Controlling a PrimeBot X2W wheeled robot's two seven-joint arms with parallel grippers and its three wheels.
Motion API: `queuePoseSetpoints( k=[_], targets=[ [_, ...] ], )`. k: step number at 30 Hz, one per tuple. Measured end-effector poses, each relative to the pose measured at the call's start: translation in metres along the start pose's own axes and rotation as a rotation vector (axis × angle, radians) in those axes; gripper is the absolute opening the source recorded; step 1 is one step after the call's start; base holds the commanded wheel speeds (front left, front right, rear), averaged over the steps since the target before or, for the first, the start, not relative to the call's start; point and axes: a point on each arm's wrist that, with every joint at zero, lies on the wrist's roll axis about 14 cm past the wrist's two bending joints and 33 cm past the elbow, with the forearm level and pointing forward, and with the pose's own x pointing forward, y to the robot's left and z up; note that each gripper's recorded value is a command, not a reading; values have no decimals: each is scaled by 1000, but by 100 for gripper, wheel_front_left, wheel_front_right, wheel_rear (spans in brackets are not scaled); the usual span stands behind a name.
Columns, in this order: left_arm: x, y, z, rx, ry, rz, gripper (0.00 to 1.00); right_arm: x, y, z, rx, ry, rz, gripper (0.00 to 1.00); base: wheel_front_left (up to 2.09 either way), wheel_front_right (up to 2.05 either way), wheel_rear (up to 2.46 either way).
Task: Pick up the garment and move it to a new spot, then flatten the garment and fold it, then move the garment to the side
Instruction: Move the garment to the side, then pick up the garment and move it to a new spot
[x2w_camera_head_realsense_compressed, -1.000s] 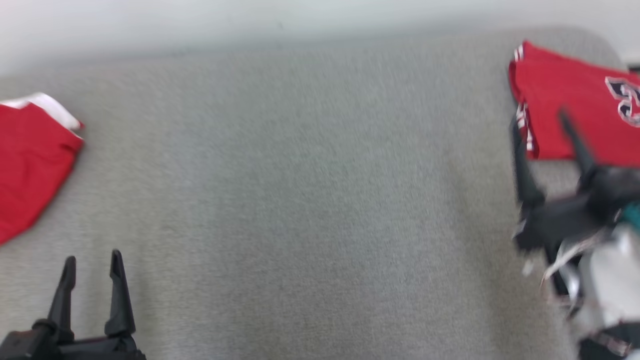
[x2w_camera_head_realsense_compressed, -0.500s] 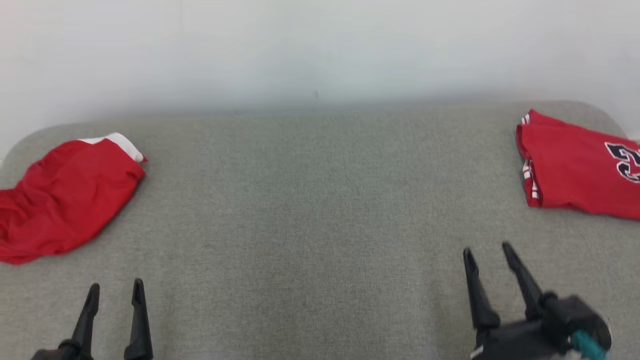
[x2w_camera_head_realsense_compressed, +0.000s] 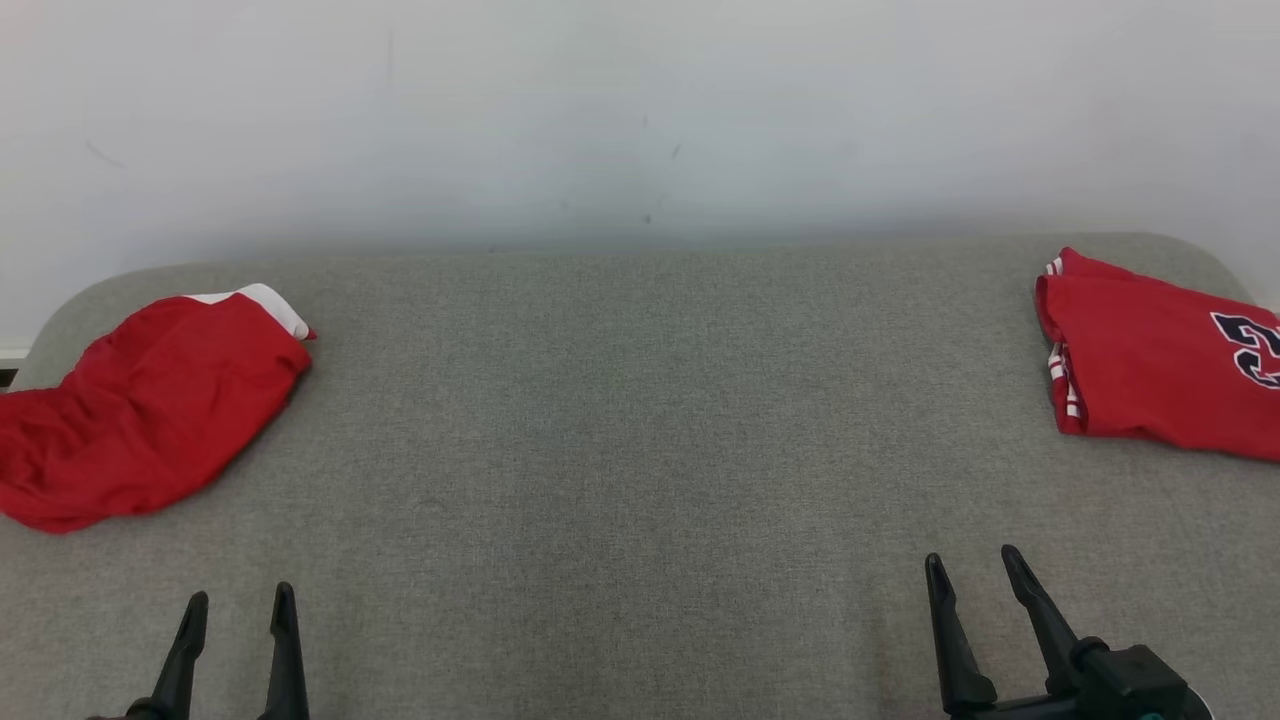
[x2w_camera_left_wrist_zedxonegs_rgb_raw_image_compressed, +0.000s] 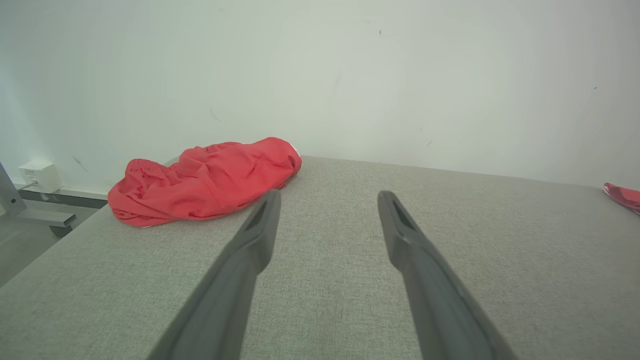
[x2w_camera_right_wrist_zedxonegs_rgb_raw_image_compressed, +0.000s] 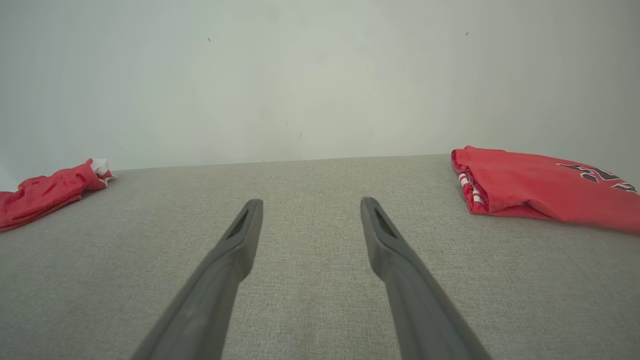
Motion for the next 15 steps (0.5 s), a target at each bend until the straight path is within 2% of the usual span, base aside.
queuePoseSetpoints(
  k=[15],
  targets=[
    [-7,14,1,11,0,38,100,2,6,-9,9,21,16,100,0,0,0]
  ],
)
